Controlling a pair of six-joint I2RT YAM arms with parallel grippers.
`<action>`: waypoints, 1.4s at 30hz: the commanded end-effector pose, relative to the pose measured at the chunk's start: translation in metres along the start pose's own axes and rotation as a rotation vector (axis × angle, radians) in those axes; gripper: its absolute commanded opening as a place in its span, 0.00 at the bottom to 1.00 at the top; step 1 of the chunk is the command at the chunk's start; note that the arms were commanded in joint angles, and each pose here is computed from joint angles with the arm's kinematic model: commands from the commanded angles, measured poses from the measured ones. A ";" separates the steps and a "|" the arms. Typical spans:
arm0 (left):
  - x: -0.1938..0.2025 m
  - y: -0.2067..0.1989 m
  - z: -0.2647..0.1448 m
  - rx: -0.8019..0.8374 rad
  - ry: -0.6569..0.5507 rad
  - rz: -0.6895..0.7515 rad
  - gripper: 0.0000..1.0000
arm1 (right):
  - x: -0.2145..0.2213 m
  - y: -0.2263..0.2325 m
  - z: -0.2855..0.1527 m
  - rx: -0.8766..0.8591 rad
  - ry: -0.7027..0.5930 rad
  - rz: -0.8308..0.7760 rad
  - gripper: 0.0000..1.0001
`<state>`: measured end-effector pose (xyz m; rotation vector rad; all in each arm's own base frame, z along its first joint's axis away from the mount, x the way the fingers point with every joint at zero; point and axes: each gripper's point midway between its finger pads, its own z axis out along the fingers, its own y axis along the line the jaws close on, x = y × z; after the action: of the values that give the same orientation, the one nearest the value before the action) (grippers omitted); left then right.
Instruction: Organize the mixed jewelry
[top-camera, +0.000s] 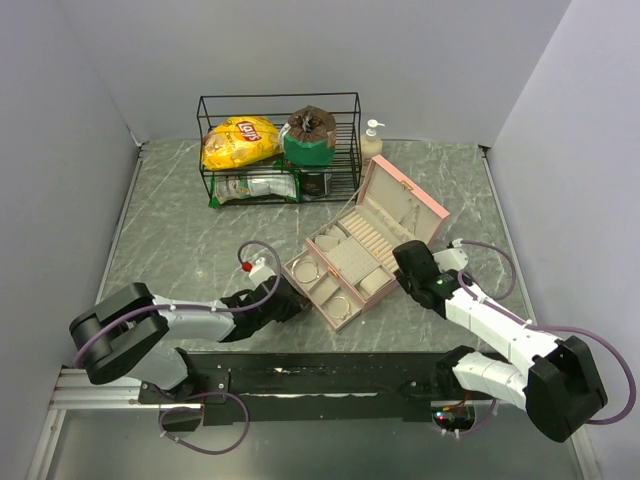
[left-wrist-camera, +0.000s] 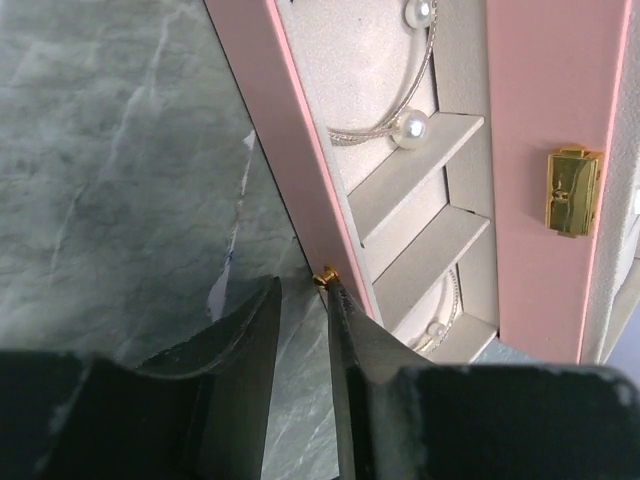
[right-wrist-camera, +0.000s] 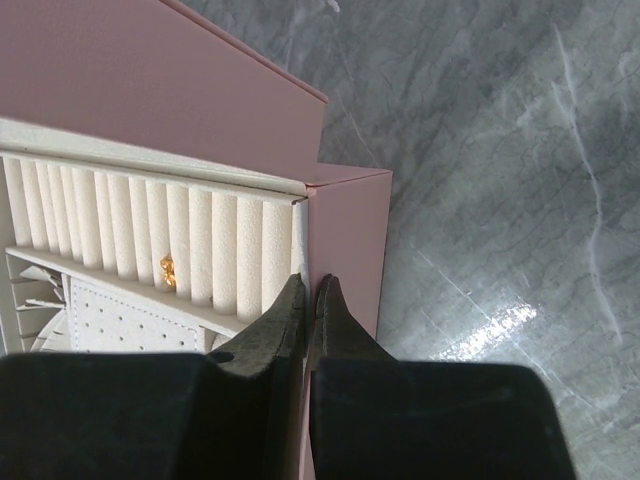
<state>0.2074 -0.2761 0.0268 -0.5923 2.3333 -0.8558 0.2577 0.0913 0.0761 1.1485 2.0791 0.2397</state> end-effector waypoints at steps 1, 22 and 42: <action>-0.006 -0.027 0.004 0.072 -0.011 0.016 0.34 | 0.025 0.018 -0.004 -0.055 0.125 0.009 0.00; -0.009 -0.060 0.032 0.124 0.030 0.104 0.44 | 0.028 0.024 -0.002 -0.073 0.139 -0.039 0.00; 0.008 -0.067 0.037 0.208 0.149 0.129 0.46 | 0.027 0.025 0.001 -0.052 0.134 -0.104 0.00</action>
<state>0.2505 -0.3364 0.0338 -0.3420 2.3724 -0.9839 0.2718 0.1048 0.0771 1.0582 2.1274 0.2510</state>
